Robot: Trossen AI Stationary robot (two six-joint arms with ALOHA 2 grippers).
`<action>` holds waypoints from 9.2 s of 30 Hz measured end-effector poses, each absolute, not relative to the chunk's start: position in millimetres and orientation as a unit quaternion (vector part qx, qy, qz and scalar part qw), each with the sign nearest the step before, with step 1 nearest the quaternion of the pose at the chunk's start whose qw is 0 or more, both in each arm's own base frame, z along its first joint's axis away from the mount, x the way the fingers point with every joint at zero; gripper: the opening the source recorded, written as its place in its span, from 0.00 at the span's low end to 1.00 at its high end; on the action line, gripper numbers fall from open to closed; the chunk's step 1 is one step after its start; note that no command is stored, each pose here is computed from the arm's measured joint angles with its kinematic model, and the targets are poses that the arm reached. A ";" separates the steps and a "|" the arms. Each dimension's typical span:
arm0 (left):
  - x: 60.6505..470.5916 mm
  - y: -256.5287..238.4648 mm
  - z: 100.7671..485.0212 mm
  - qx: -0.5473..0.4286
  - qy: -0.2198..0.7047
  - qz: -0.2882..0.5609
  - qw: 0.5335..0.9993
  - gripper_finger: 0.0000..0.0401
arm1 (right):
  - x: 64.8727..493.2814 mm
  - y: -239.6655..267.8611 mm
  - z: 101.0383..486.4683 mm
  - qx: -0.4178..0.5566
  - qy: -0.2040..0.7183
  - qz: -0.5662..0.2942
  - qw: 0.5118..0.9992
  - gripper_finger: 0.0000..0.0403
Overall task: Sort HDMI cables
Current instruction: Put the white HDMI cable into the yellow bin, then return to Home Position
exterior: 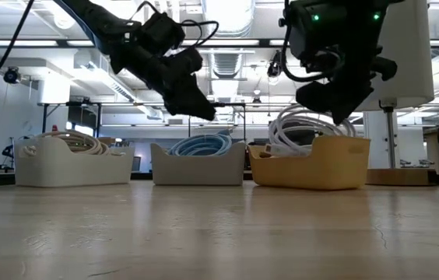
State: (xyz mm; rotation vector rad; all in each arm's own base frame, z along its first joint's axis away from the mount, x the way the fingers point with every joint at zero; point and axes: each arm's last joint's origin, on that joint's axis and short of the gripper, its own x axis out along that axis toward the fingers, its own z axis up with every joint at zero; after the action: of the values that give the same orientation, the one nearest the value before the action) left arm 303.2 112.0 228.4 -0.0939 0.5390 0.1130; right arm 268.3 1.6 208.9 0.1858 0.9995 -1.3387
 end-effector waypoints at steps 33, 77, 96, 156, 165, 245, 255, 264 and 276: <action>305.4 104.7 227.1 -0.045 0.263 0.038 0.963 0.43 | 314.3 29.6 211.6 0.096 0.389 -0.428 0.810 0.04; 307.5 102.4 229.1 -0.031 0.250 0.032 0.967 0.43 | 311.5 -4.0 188.1 0.205 0.469 -0.358 0.781 0.02; 307.8 102.5 229.7 -0.029 0.247 0.032 0.968 0.43 | 310.9 -17.8 184.1 0.173 0.458 -0.401 0.774 0.02; 94.2 -4.8 206.7 0.020 -0.063 0.101 0.993 0.43 | 98.8 13.1 212.3 0.033 -0.044 -0.045 0.997 0.02; 95.2 -4.9 184.6 0.028 -0.049 0.102 0.993 0.43 | 99.8 13.3 205.9 0.000 -0.032 -0.046 0.998 0.02; 95.9 -5.0 182.0 0.014 -0.054 0.102 0.993 0.43 | 101.9 13.8 191.9 0.055 -0.014 -0.045 0.997 0.02; 95.9 -5.0 182.0 0.014 -0.054 0.102 0.993 0.43 | 101.9 13.8 191.9 0.055 -0.014 -0.045 0.997 0.02; 95.9 -5.0 182.0 0.014 -0.054 0.102 0.993 0.43 | 101.9 13.8 191.9 0.055 -0.014 -0.045 0.997 0.02; 96.0 -5.0 182.0 0.014 -0.054 0.102 0.993 0.43 | 101.9 13.8 191.9 0.054 -0.014 -0.045 0.997 0.02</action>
State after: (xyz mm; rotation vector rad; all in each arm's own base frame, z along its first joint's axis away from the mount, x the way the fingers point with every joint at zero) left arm 96.0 -5.0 182.0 0.0288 -0.1079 0.2049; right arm 101.9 13.8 191.9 0.1090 -0.0288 -0.0910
